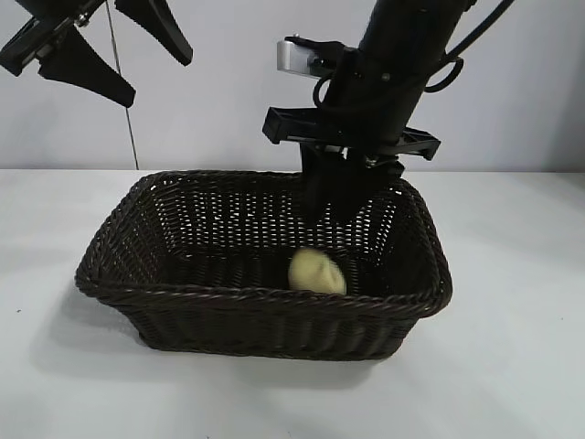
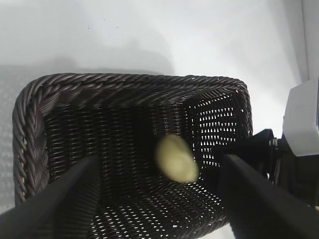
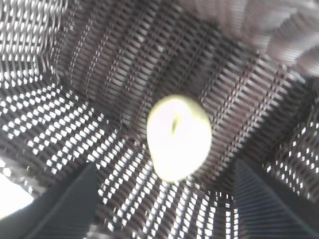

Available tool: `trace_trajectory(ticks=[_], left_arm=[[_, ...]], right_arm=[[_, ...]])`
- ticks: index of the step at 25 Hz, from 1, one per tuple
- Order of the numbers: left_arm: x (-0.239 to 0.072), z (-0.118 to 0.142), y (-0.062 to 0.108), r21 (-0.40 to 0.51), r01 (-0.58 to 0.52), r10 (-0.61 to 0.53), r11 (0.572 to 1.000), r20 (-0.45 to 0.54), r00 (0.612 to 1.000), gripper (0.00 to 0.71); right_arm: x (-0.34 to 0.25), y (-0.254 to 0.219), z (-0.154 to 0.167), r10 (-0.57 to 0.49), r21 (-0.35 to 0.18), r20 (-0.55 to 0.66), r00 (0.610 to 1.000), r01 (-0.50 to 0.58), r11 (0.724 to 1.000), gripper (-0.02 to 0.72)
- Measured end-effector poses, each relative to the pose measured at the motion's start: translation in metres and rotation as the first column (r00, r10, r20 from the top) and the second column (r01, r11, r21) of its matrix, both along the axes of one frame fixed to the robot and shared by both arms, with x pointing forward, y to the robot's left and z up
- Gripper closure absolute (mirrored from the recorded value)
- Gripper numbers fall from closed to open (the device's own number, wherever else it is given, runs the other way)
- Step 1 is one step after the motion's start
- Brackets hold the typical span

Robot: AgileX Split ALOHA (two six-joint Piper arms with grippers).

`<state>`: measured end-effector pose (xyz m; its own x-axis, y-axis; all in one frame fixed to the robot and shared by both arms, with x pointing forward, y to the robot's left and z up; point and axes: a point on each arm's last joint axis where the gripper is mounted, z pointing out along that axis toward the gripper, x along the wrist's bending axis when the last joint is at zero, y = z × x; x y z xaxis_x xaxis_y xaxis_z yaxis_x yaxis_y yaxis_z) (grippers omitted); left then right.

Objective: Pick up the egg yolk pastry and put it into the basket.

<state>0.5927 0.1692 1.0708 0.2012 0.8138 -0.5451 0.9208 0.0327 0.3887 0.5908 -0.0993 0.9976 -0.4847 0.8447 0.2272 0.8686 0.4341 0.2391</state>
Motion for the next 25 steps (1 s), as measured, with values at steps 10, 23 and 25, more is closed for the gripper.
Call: trace_trajectory(ticks=[10, 23, 25], left_arm=[[0.0, 0.0, 0.0, 0.0, 0.003, -0.003, 1.0, -0.004, 1.0, 0.213], [-0.002, -0.001, 0.001, 0.017, 0.017, -0.017, 1.0, -0.015, 1.0, 0.213], [-0.002, -0.001, 0.001, 0.019, 0.017, -0.017, 1.0, -0.014, 1.0, 0.213]], right_arm=[[-0.002, -0.004, 0.028, -0.001, 0.025, 0.042, 0.999, 0.0, 1.0, 0.136], [0.014, -0.036, 0.101, -0.021, 0.063, 0.128, 0.992, 0.013, 0.998, 0.135], [0.018, -0.046, 0.104, -0.047, 0.07, 0.131, 0.99, 0.038, 0.997, 0.134]])
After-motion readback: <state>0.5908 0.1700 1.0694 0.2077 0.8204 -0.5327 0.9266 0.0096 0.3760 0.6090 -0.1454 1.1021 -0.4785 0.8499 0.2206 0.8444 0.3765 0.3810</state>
